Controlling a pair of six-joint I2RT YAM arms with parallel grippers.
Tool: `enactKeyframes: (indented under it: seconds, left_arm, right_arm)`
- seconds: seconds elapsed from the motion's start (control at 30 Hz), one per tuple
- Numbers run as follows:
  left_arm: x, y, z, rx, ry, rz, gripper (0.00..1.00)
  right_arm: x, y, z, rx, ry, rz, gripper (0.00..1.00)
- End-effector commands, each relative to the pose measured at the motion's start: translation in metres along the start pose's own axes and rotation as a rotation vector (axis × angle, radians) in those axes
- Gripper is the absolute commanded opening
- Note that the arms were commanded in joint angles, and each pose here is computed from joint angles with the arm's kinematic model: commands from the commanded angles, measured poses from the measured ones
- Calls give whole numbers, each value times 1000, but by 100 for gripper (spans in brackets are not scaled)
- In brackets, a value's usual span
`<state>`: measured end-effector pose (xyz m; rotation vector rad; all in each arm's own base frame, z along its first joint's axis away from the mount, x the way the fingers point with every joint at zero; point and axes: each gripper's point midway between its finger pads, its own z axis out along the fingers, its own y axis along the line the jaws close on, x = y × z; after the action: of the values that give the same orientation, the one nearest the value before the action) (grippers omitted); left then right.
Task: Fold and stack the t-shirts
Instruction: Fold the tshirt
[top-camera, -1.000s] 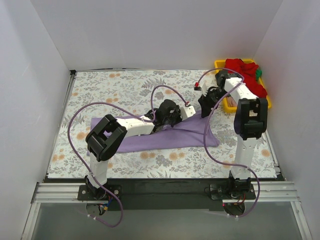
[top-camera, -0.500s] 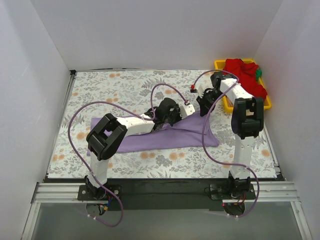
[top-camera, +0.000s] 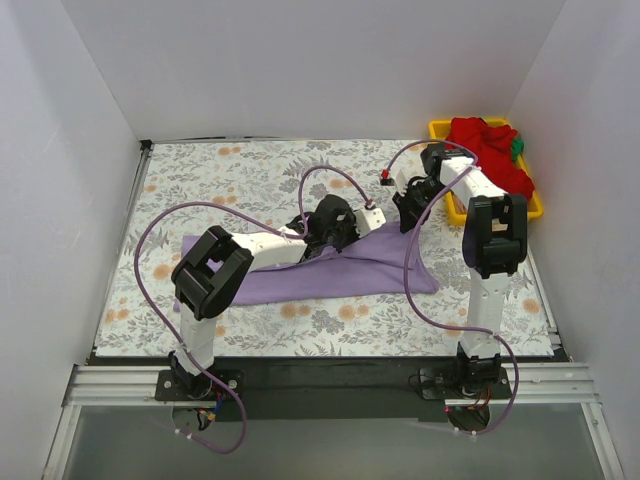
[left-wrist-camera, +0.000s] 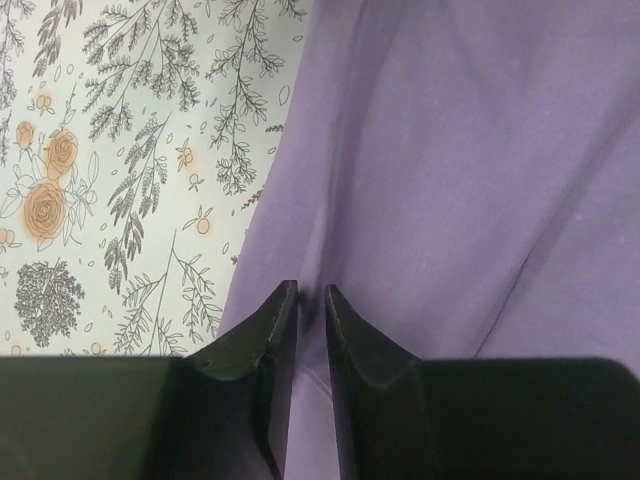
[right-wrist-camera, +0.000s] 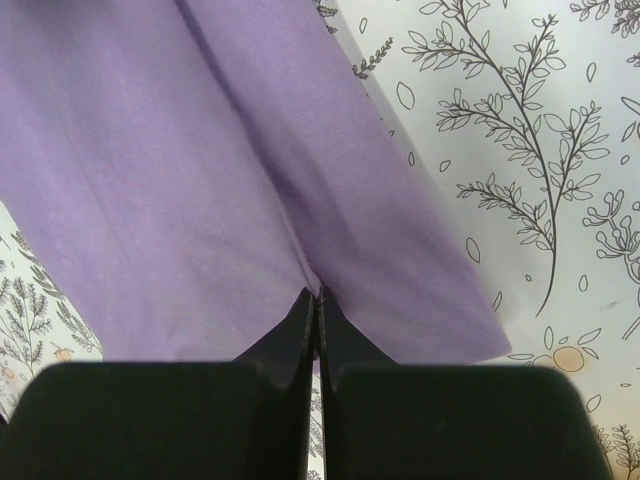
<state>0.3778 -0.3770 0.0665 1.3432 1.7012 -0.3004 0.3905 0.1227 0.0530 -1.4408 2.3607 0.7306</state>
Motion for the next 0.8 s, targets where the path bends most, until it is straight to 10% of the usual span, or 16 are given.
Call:
enactKeyframes:
  seconds: [0.0, 0.77]
  left_arm:
    - [0, 4, -10, 0, 10, -6, 19]
    - [-19, 13, -29, 41, -63, 5, 0]
  right_arm:
    - [-9, 3, -17, 36, -22, -25, 1]
    - [-21, 24, -36, 30, -64, -38, 1]
